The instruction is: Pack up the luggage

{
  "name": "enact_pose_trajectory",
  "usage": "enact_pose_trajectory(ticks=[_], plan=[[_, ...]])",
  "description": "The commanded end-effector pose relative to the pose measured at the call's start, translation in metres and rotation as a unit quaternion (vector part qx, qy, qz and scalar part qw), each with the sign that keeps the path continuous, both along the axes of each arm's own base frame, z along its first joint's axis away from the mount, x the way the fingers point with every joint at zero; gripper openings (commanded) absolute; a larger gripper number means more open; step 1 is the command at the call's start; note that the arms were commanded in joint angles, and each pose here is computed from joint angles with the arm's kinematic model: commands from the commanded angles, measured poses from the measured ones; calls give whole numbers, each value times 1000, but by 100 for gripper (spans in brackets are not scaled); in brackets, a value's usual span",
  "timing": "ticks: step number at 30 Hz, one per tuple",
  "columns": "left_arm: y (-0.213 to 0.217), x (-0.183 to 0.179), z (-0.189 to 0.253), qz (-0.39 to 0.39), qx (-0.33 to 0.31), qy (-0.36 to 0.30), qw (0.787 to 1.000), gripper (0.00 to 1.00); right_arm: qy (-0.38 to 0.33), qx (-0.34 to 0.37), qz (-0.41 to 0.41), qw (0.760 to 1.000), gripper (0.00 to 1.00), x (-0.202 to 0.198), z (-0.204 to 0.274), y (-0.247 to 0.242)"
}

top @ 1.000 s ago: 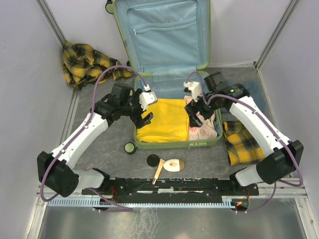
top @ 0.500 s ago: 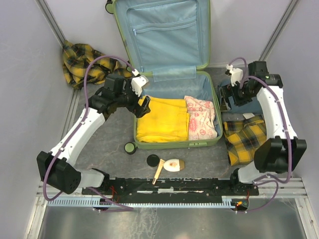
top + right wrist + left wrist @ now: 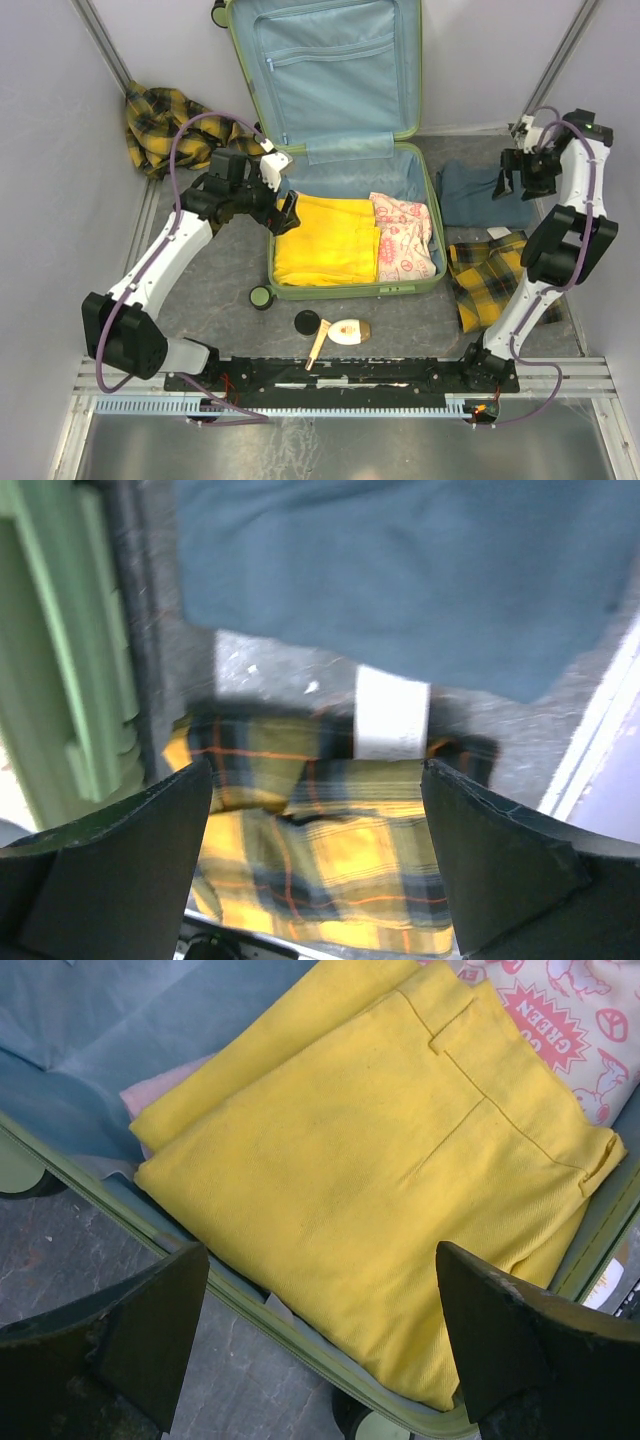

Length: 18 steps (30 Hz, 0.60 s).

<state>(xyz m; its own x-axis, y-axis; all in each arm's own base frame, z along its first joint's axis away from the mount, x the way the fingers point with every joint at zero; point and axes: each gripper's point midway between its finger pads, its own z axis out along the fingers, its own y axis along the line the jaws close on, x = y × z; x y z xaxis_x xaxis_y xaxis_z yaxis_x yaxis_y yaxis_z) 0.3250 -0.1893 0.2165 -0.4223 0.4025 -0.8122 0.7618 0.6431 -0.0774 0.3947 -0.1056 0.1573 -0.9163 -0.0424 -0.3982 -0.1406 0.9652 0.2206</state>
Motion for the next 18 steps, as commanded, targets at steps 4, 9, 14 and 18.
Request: enact_pose_trajectory(ticks=[4, 9, 14, 18], plan=[[7, 16, -2, -4, 14, -21, 1000, 100, -23, -19, -76, 997, 96, 44, 0, -57], [5, 25, -13, 3, 6, 7, 1000, 100, -29, -22, -98, 995, 99, 73, -20, -74], [3, 23, -32, -16, 12, 45, 999, 100, -34, -20, -109, 993, 99, 90, -45, -81], [2, 33, -41, -23, 25, 66, 997, 100, -29, -19, -119, 992, 99, 100, -70, -86]])
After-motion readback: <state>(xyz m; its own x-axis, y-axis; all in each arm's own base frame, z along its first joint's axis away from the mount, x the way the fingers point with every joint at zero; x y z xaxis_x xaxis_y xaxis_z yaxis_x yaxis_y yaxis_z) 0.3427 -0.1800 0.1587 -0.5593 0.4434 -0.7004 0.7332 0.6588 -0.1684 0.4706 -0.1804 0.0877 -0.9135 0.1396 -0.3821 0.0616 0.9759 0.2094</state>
